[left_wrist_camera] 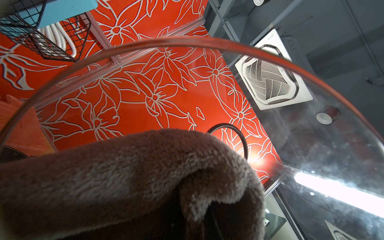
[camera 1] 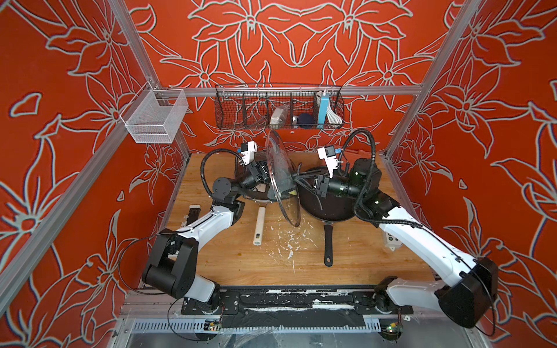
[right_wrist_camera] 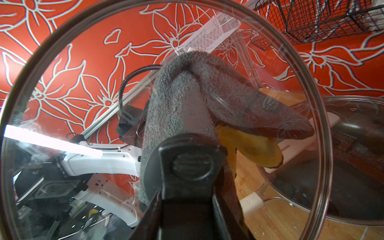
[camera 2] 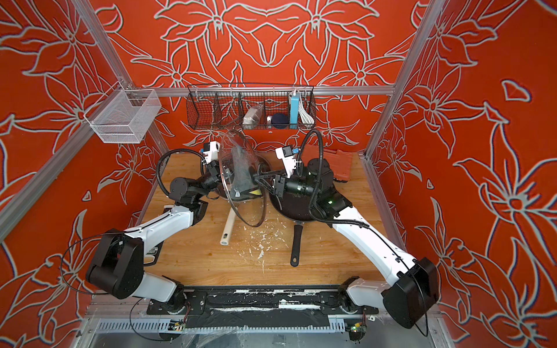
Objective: Wipe the pot lid with a cloth
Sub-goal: Wipe the pot lid.
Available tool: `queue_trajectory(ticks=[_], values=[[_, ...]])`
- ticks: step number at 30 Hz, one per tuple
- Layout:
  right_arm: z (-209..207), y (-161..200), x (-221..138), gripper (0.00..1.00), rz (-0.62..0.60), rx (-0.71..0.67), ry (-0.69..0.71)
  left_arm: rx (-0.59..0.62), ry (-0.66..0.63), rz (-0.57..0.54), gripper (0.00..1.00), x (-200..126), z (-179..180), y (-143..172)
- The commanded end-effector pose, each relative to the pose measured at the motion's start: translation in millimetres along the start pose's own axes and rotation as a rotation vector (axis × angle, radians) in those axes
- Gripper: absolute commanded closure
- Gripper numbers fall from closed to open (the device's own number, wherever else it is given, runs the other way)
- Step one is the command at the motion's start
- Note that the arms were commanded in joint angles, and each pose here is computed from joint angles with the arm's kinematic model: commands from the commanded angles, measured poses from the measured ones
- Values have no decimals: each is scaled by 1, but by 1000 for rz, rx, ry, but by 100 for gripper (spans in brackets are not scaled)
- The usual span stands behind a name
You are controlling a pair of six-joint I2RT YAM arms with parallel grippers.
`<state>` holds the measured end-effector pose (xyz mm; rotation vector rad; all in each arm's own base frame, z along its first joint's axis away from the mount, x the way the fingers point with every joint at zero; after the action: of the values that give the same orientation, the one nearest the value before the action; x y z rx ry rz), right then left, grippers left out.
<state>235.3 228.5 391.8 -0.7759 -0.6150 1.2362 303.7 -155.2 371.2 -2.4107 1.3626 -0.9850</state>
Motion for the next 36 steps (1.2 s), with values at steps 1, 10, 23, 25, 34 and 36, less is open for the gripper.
queue_trajectory(ticks=[1,10,23,25,34,36], values=[[65,-37,-8,100,-110,-201,-278,20,-8,61,100,6,5,10],[81,-48,-18,100,-103,-246,-225,81,-188,132,100,4,34,20],[78,-43,-75,100,70,-417,214,317,-449,165,100,-22,-7,-10],[76,-41,-82,100,108,-434,269,356,-491,170,100,-27,-15,-14],[41,-7,-94,100,504,-547,455,521,-663,338,100,-28,-57,-23],[30,2,-95,100,570,-600,485,542,-689,385,100,-28,-64,-24]])
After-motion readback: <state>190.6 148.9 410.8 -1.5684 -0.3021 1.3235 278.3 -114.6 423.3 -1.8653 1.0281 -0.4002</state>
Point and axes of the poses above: each gripper's point midway between its finger pads, its own x axis out along the fingers, its own z axis along the line the jaws close on, y = z × x, the point moved 9 cm from there along -x, back along the fingers, and after that the axes turned 4 degrees about x, right-handed, at the moved point
